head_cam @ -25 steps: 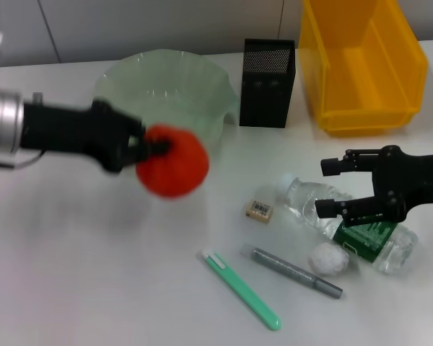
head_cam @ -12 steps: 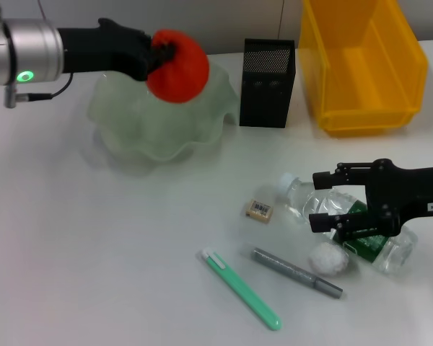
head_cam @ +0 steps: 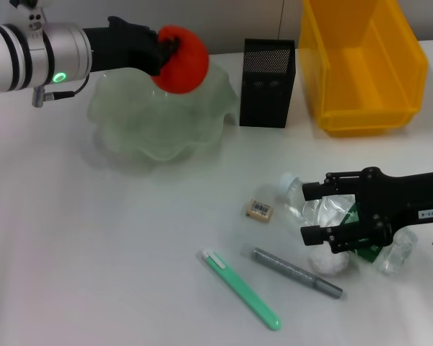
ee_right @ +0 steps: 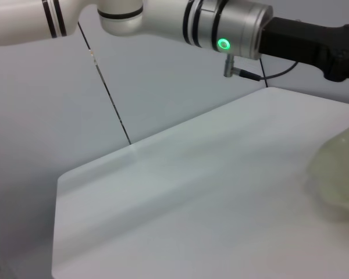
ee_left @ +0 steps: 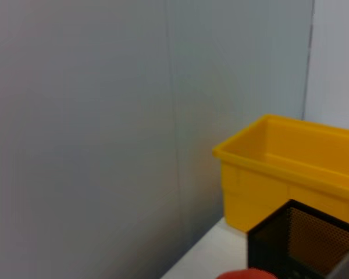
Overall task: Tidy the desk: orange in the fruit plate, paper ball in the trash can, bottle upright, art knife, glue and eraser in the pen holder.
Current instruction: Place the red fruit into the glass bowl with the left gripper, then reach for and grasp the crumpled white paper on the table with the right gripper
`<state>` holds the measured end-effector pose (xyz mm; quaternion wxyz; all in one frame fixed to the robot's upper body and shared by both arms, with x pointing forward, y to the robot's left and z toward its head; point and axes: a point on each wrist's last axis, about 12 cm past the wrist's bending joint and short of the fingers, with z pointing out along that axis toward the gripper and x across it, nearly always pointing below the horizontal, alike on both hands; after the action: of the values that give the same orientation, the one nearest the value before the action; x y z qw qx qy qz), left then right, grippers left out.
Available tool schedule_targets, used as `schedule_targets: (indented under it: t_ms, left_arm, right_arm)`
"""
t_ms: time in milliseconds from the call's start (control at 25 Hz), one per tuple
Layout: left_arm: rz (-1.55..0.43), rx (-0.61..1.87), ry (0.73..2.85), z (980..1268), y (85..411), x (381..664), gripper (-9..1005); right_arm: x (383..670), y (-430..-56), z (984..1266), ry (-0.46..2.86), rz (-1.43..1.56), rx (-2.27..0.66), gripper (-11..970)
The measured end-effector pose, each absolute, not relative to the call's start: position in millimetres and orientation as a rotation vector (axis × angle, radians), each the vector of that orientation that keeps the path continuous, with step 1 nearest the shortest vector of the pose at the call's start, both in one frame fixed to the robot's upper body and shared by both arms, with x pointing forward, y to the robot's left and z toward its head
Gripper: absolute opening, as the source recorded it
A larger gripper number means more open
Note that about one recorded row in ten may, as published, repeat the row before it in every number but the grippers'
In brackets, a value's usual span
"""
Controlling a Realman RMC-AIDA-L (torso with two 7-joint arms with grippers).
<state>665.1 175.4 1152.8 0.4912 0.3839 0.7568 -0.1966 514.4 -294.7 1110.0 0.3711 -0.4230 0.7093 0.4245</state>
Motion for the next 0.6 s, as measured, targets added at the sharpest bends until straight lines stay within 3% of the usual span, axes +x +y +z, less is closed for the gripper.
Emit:
schedule_targets:
  t_ms: [440,600]
  left_arm:
    - [-0.466,0.891,1.855,1146.1,177.5,666.2,270]
    - [-0.463,0.898,1.852,1145.8,179.0,665.5,425]
  right_arm:
    - [518.2,-288.6,1107.8,1.801,1.100,-1.094,823]
    - [518.3,-288.9,1108.0,1.800,1.099,-1.091,824]
